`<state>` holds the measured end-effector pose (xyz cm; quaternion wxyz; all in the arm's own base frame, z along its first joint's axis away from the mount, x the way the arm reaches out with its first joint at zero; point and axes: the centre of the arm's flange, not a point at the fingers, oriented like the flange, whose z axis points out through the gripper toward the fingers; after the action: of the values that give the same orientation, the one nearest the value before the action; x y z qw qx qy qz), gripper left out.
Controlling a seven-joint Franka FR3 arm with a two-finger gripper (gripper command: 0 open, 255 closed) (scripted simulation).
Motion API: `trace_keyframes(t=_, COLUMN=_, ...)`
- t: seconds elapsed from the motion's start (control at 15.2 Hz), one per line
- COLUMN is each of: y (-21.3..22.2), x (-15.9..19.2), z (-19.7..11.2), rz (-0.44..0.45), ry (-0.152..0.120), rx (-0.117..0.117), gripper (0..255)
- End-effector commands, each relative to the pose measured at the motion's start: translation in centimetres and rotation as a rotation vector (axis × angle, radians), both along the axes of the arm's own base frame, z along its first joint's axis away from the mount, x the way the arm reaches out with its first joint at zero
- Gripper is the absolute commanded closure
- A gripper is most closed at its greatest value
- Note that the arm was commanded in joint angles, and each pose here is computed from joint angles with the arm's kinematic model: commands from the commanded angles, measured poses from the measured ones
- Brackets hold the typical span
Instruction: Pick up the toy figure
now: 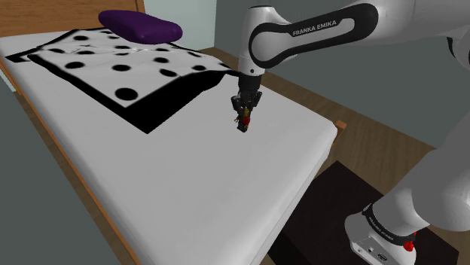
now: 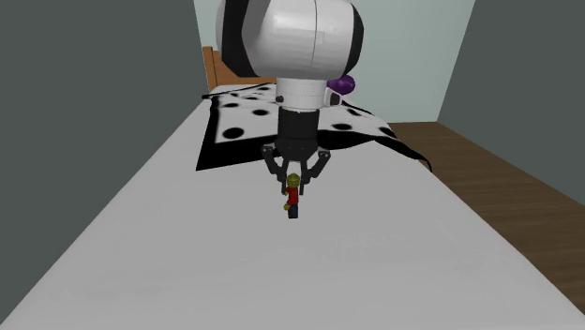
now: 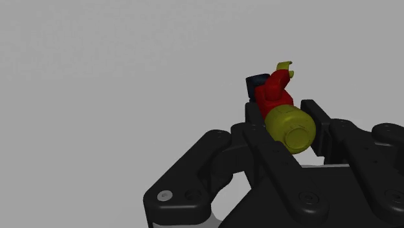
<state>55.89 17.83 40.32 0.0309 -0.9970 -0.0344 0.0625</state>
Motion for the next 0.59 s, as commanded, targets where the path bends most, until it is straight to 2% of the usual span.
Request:
trace_keyframes(t=0.0, y=0.0, x=0.0, z=0.0, rz=0.001, ry=0.001, rx=0.0, gripper=255)
trace_keyframes(t=0.33, y=0.1, x=-0.1, z=-0.1, rz=0.001, ry=0.001, rx=0.0, gripper=255)
trace_keyframes(t=0.53, y=0.1, x=-0.1, z=1.5, rz=0.001, ry=0.001, rx=0.0, gripper=255)
